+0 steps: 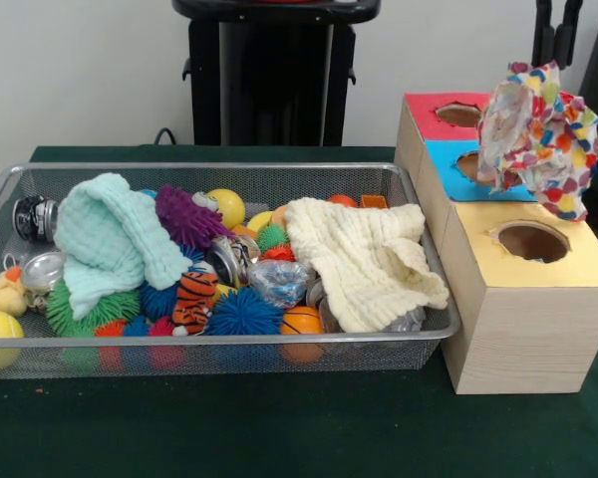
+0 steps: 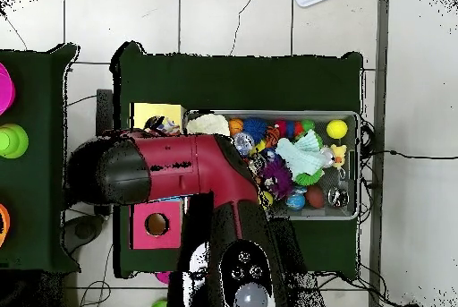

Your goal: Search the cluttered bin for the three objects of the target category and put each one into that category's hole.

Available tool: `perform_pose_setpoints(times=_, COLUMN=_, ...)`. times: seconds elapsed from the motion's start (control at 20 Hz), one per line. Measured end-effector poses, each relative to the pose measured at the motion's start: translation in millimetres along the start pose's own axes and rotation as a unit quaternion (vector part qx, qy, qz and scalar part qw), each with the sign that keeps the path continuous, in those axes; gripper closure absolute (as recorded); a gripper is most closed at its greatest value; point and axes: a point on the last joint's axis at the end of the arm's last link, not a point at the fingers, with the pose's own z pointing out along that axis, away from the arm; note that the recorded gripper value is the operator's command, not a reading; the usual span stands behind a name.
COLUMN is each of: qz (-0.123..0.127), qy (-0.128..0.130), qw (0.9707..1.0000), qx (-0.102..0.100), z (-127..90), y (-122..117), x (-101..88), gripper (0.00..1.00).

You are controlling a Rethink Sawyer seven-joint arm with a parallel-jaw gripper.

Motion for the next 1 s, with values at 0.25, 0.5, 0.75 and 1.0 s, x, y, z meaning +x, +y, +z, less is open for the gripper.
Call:
perform_pose_setpoints(times=0.25, qz=-0.001, qy=-0.002, qw=1.0, qx=0.008, z=1, y=-11, x=-1.7, gripper=1.0)
perform_pose_setpoints(times=0.5, qz=0.003, qy=-0.004, qw=0.9999, qx=0.01, z=1, y=-19, x=-4.3, gripper=1.0)
perform_pose_setpoints(times=0.75, qz=0.002, qy=-0.01, qw=0.9999, qx=0.011, z=-6, y=-18, x=-6.5, gripper=1.0)
perform_pose_setpoints(times=1.0, qz=0.001, qy=-0.016, qw=0.9998, qx=0.011, z=-16, y=-16, x=-11.1, gripper=1.0)
